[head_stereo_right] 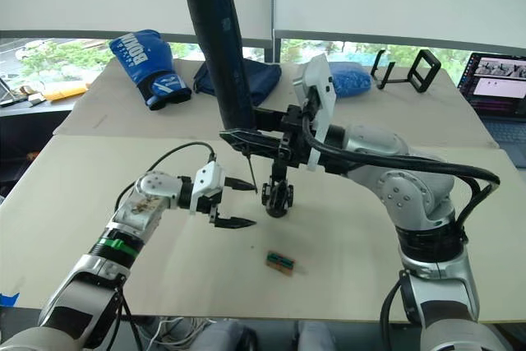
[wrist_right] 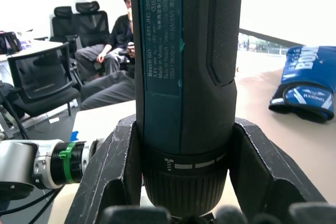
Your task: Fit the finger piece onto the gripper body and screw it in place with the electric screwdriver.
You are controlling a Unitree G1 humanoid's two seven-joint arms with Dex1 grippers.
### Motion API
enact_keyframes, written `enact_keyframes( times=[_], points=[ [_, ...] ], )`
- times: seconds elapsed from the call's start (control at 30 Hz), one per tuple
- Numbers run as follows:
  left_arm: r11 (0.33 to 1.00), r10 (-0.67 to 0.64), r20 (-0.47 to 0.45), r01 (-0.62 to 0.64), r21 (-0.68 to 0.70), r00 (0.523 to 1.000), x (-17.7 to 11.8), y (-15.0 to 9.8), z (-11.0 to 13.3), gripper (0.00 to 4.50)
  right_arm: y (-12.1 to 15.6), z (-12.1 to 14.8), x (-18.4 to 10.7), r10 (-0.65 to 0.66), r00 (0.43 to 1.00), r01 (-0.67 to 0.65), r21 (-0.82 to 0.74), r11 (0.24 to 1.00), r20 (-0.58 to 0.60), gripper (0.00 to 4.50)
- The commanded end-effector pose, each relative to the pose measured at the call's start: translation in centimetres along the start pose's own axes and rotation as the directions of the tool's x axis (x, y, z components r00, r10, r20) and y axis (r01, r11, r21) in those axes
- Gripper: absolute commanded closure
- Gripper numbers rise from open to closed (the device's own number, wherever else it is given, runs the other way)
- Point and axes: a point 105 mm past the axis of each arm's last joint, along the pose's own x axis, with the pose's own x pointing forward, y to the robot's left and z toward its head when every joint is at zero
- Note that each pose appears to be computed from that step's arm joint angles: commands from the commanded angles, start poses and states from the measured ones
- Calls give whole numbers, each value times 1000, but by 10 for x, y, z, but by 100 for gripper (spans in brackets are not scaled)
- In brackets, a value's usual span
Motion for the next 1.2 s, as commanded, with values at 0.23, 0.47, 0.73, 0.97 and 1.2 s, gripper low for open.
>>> enact_keyframes(
  times=[0.23,0.47,0.73,0.97,1.2],
  points=[
    [999,13,17,-14,48,1000,3,8,6,0,3,8,-6,-8,999,10,-82,997,31,260],
    [999,1,24,-2,50,1000,8,7,6,0,-1,5,-9,-27,999,29,-86,996,27,260],
    [999,-5,30,4,55,1000,9,6,8,0,-4,2,-10,-44,999,46,-94,995,20,260],
    [998,-10,32,8,61,999,10,3,8,0,-5,-1,-10,-51,999,52,-99,994,19,260],
    [998,-9,32,7,63,999,10,3,8,0,-8,-2,-11,-61,998,63,-109,992,19,260]
  ],
)
